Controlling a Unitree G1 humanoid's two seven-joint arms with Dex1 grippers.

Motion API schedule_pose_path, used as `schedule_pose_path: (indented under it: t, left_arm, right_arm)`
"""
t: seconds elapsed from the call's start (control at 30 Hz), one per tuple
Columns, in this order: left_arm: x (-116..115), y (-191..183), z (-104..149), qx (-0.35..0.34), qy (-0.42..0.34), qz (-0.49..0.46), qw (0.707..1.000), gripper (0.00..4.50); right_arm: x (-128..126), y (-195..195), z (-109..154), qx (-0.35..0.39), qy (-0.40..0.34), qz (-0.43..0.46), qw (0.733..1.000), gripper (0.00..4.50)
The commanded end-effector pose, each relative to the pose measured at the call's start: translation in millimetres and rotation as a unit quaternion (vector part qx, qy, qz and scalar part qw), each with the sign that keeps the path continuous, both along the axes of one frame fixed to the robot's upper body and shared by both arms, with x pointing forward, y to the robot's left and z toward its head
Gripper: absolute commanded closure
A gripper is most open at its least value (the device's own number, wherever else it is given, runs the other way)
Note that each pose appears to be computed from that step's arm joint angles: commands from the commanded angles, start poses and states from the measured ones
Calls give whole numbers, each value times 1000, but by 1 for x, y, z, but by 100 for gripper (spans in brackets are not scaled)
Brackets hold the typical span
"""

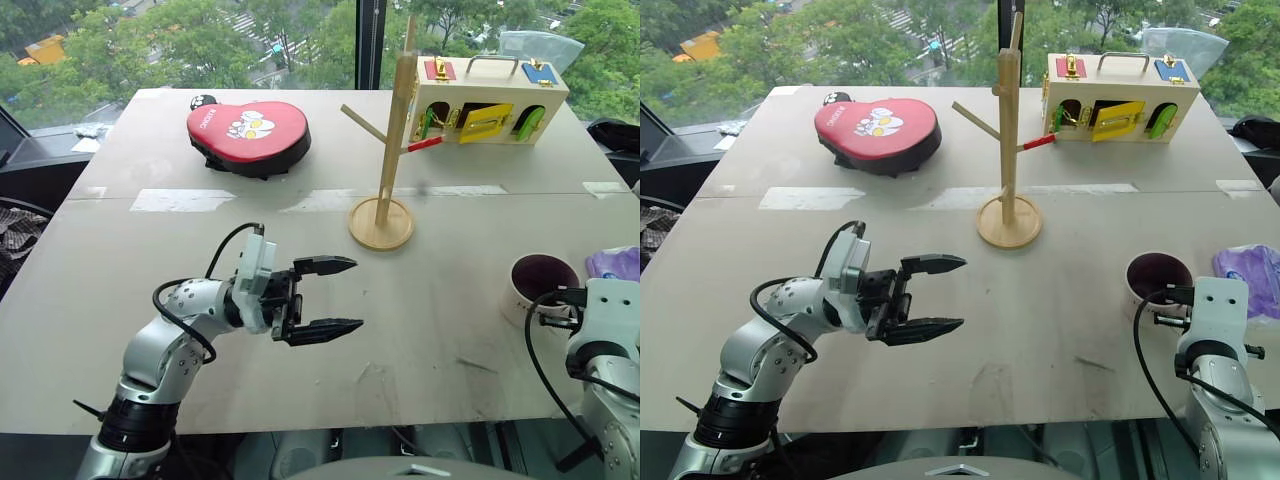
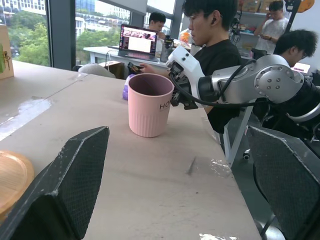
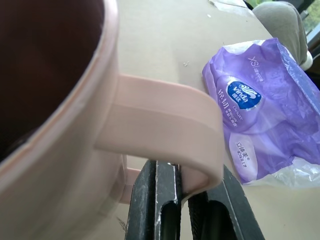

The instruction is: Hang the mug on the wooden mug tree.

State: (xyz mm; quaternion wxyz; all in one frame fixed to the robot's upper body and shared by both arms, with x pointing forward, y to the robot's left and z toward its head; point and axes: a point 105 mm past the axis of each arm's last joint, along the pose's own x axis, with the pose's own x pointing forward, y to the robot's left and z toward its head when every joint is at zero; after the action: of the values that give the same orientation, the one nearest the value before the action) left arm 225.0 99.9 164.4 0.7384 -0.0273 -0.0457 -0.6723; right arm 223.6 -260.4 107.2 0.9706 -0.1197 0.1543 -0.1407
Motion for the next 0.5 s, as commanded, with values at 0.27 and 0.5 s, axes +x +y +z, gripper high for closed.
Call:
schedule_pose_path:
  t: [0.27,0.5]
  left_arm:
    - [5,19,22,-98,-42,95,990,0]
    - [-6,47,25,-116,-14,89,989,0]
  right_arm:
    - [59,36,104,-46,-75,388,918,439]
    - [108,48,148,-129,-54,511,848,439]
